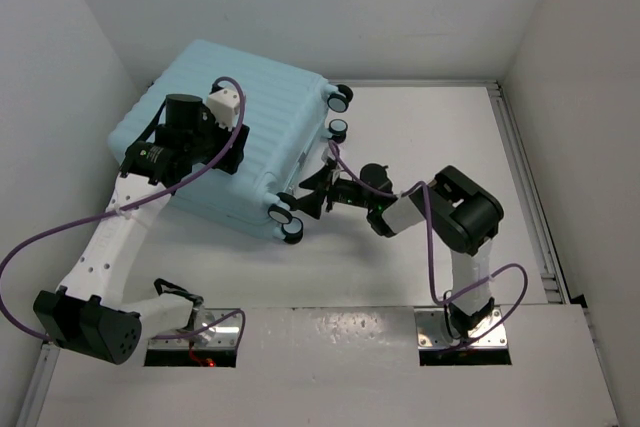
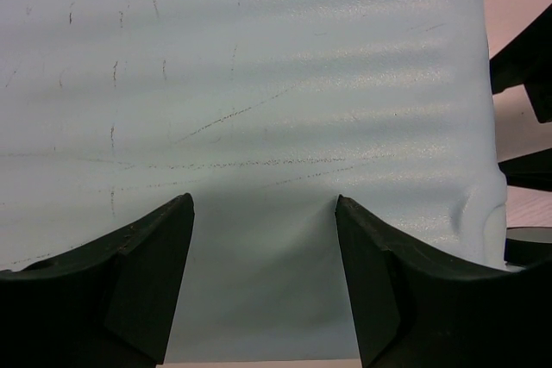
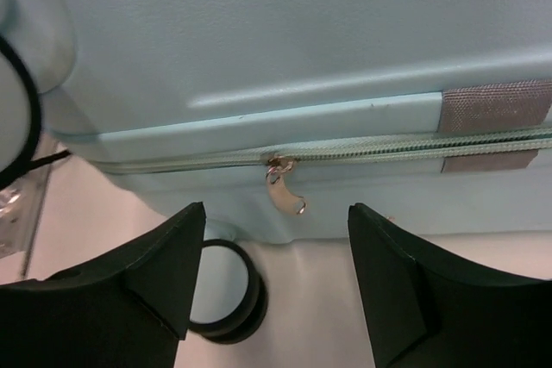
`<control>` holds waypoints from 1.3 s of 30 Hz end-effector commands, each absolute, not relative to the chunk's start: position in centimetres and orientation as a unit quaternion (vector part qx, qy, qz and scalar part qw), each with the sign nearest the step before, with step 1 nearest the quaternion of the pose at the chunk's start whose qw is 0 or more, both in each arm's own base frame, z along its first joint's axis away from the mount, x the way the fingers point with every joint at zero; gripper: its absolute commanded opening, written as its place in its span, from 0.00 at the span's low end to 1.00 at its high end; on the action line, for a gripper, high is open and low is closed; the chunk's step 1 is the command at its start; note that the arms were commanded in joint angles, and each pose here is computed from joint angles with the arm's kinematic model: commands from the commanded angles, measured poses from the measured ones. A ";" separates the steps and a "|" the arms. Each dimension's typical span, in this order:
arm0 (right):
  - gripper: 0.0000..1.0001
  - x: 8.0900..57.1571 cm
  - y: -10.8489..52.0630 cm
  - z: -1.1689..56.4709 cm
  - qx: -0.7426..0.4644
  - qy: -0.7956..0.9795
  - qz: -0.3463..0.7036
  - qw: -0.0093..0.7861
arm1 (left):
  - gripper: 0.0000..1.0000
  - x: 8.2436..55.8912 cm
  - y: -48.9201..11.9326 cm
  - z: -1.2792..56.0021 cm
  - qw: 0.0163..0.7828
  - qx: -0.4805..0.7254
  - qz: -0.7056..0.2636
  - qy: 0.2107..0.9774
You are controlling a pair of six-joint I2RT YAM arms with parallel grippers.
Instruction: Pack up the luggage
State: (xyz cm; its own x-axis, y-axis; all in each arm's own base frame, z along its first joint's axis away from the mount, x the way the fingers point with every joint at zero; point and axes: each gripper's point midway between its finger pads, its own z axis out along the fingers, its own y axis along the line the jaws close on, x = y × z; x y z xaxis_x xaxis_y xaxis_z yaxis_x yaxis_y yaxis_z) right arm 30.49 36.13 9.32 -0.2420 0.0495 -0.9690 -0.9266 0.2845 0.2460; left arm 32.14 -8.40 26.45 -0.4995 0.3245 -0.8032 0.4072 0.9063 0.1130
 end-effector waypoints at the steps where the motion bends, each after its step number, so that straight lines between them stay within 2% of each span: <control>1: 0.67 32.4 37.3 11.7 -0.366 0.578 0.451 0.573 | 0.72 32.4 -8.6 26.4 0.455 0.208 -0.044 0.865; 7: 0.62 33.7 38.3 11.6 -0.375 0.567 0.429 0.595 | 0.72 32.3 -8.6 26.0 0.451 0.208 -0.044 0.867; 10: 0.48 34.3 38.6 11.7 -0.377 0.562 0.419 0.605 | 0.72 32.2 -8.5 25.6 0.447 0.208 -0.044 0.869; 11: 0.37 34.4 38.6 11.7 -0.377 0.560 0.419 0.608 | 0.72 32.2 -8.5 25.6 0.447 0.208 -0.044 0.869; 15: 0.07 34.5 38.6 12.7 -0.388 0.529 0.413 0.632 | 0.72 32.3 -8.6 25.4 0.447 0.208 -0.044 0.869; 17: 0.02 34.8 38.1 13.4 -0.385 0.515 0.410 0.647 | 0.72 32.3 -8.6 25.4 0.447 0.208 -0.044 0.869; 24: 0.00 37.0 35.9 14.1 -0.361 0.526 0.398 0.659 | 0.72 32.3 -8.7 24.5 0.442 0.210 -0.048 0.871; 32: 0.00 43.9 31.5 13.1 -0.316 0.573 0.341 0.675 | 0.72 32.2 -8.7 23.9 0.437 0.211 -0.048 0.873; 39: 0.00 47.3 30.4 11.4 -0.304 0.598 0.324 0.668 | 0.73 32.5 -8.6 23.7 0.437 0.205 -0.045 0.875</control>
State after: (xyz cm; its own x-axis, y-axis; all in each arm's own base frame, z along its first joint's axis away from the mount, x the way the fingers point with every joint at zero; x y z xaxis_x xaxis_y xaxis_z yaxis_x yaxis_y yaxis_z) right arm 43.65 32.09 8.24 -0.0481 0.0366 -0.9982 -0.8541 0.5167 0.0601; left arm 33.49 -8.92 26.55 -0.4536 0.2933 -0.8415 0.3950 0.9127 0.1051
